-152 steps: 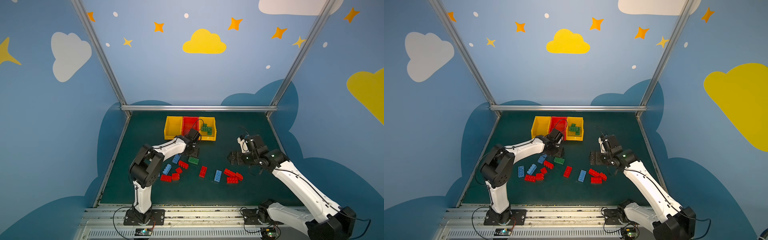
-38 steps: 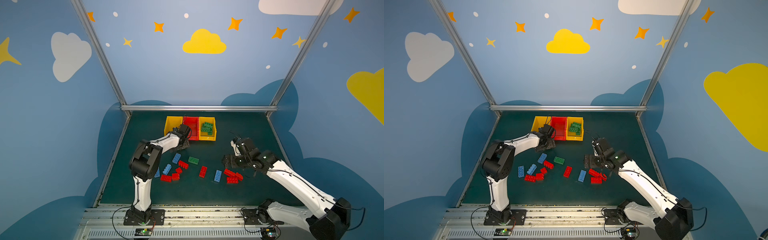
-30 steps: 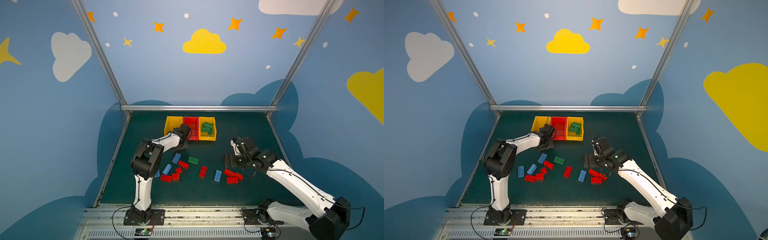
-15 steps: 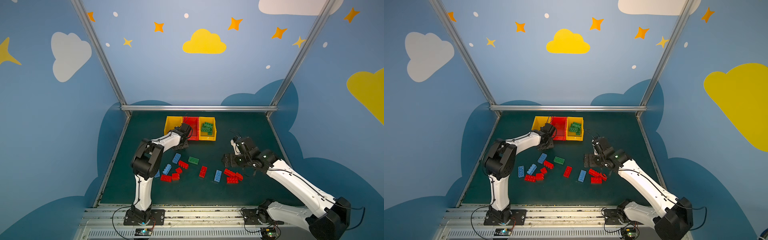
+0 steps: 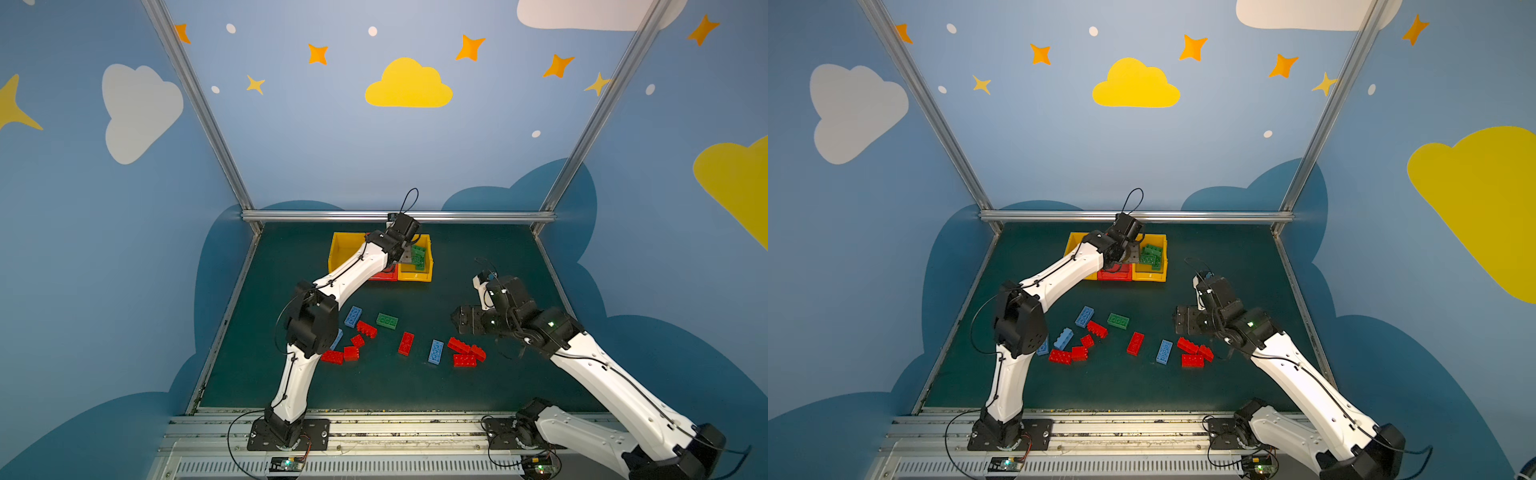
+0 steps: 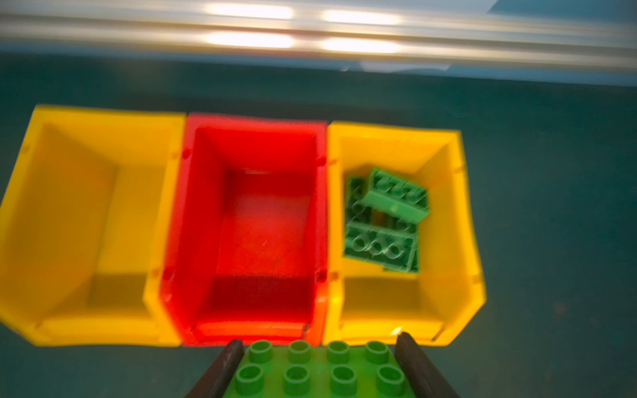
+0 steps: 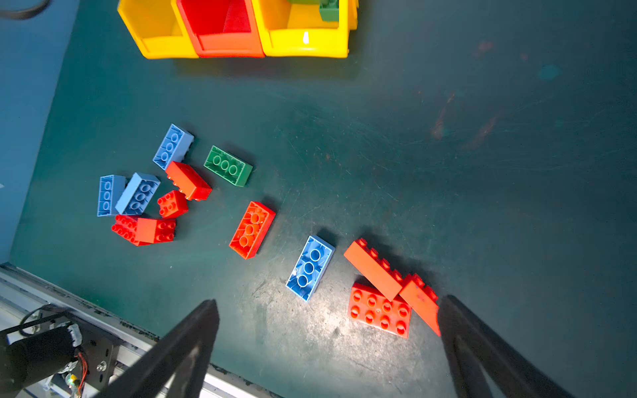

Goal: Sort the legos into containers by color

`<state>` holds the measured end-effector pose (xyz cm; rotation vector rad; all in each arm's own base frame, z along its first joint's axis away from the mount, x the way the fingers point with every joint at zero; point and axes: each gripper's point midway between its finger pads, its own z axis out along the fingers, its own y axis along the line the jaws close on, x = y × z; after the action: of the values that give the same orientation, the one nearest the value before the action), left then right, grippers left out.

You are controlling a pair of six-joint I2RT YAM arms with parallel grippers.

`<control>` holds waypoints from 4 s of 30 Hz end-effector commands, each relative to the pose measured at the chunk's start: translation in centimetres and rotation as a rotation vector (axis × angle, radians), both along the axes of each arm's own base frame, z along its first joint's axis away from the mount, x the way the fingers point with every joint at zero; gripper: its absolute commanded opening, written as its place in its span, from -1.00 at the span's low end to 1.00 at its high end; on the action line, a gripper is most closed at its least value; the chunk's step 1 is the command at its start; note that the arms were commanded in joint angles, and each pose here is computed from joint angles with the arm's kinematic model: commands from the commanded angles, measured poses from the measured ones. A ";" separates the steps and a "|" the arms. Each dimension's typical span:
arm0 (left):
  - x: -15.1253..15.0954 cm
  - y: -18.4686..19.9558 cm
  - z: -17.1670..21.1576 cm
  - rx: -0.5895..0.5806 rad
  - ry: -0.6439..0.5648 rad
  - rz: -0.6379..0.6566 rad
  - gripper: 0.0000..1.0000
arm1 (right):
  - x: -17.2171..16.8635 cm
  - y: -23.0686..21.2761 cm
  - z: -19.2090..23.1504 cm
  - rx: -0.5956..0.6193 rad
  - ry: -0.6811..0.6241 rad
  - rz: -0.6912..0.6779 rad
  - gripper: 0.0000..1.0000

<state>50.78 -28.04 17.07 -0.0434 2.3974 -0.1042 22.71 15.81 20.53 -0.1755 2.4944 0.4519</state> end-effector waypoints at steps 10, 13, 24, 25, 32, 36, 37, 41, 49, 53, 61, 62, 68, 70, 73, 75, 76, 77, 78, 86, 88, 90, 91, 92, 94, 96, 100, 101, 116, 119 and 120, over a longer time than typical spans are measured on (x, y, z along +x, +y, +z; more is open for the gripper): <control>5.4 -3.4 -3.3 0.061 -0.055 -0.060 -0.17 | -0.9 -3.3 -0.6 -0.037 0.010 -0.073 0.94; 6.2 -4.1 -3.2 0.044 -0.090 -0.068 -0.14 | -0.8 -3.7 -0.9 -0.037 0.020 -0.087 0.94; 8.0 -5.9 -2.5 0.006 -0.159 -0.110 0.29 | 0.0 -4.3 -1.1 -0.033 0.033 -0.111 0.94; 8.0 -6.0 -2.4 0.002 -0.161 -0.114 0.38 | 0.0 -4.3 -1.0 -0.031 0.033 -0.112 0.94; 7.8 -6.0 -1.7 -0.002 -0.167 -0.115 0.70 | -0.2 -4.5 -0.5 -0.022 0.028 -0.120 0.94; 6.8 -5.4 -0.3 -0.001 -0.147 -0.098 0.79 | -0.6 -4.7 -0.1 -0.008 0.022 -0.126 0.94; 6.3 -5.2 0.0 0.004 -0.134 -0.096 0.80 | -0.7 -4.7 0.0 -0.004 0.021 -0.125 0.94; 3.1 -3.6 1.1 0.040 -0.060 -0.092 0.82 | -1.2 -4.2 0.2 0.030 0.025 -0.103 0.94; -7.0 0.7 -1.3 0.058 0.050 -0.120 0.85 | -2.8 -2.6 -0.4 0.082 0.069 -0.042 0.94; -12.4 2.7 -4.0 0.041 0.158 -0.170 0.85 | -3.9 -2.1 -1.2 0.077 0.089 -0.018 0.94; -17.4 3.8 -9.1 0.021 0.282 -0.220 0.84 | -5.6 -1.1 -2.2 0.084 0.110 0.005 0.94; -17.6 3.7 -9.5 0.019 0.289 -0.226 0.84 | -5.7 -1.1 -2.2 0.082 0.109 0.006 0.94; -18.1 3.4 -11.0 0.022 0.318 -0.257 0.83 | -6.4 -1.3 -2.4 0.056 0.104 0.003 0.94; -18.1 3.3 -11.1 0.018 0.320 -0.263 0.83 | -6.5 -1.4 -2.6 0.051 0.102 0.000 0.94; -18.3 3.1 -11.6 0.011 0.330 -0.271 0.83 | -6.5 -1.4 -2.9 0.046 0.108 -0.003 0.94; -18.4 2.9 -12.0 0.011 0.339 -0.277 0.83 | -6.6 -1.4 -3.1 0.042 0.113 -0.004 0.94; -18.4 3.0 -12.3 0.016 0.346 -0.279 0.82 | -6.5 -1.4 -3.1 0.044 0.112 -0.006 0.94; -18.4 3.0 -12.5 0.018 0.350 -0.278 0.82 | -6.5 -1.4 -3.1 0.041 0.114 -0.004 0.94; -18.4 3.0 -12.7 0.023 0.355 -0.281 0.82 | -6.5 -1.3 -3.2 0.041 0.112 -0.006 0.94; -18.7 3.1 -14.4 0.044 0.388 -0.284 0.71 | -6.4 -1.3 -3.4 0.034 0.116 -0.007 0.94; -18.9 3.2 -14.7 0.044 0.396 -0.283 0.67 | -6.5 -1.4 -3.6 0.032 0.118 -0.011 0.94; -19.1 3.2 -15.0 0.047 0.403 -0.282 0.64 | -6.5 -1.3 -3.6 0.033 0.118 -0.010 0.94; -19.1 3.3 -15.1 0.048 0.405 -0.282 0.61 | -6.5 -1.4 -3.7 0.033 0.119 -0.012 0.94; -19.2 3.4 -15.2 0.051 0.408 -0.280 0.58 | -6.5 -1.4 -3.7 0.033 0.119 -0.011 0.94; -19.3 3.6 -15.4 0.059 0.411 -0.276 0.52 | -6.5 -1.4 -3.8 0.032 0.118 -0.011 0.94; -19.1 3.7 -15.6 0.064 0.412 -0.270 0.42 | -6.4 -1.3 -3.6 0.030 0.116 -0.009 0.94; -19.0 3.5 -15.6 0.076 0.415 -0.273 0.25 | -6.3 -1.2 -3.5 0.028 0.112 -0.006 0.94; -18.9 3.5 -15.6 0.078 0.417 -0.272 0.24 | -6.3 -1.2 -3.4 0.030 0.111 -0.006 0.94; -14.7 0.7 -9.7 0.088 0.321 -0.303 0.17 | -5.6 -1.1 -2.5 0.023 0.076 -0.006 0.94; -12.3 -0.6 -7.8 0.100 0.277 -0.308 0.17 | -5.5 -1.3 -2.1 0.022 0.060 -0.007 0.94; -11.5 -1.2 -7.1 0.100 0.262 -0.314 0.17 | -5.5 -1.3 -2.0 0.020 0.057 -0.007 0.94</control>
<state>38.41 -29.21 9.54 0.3432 2.6452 -0.2093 16.85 14.55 17.06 -0.1365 2.5917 0.4880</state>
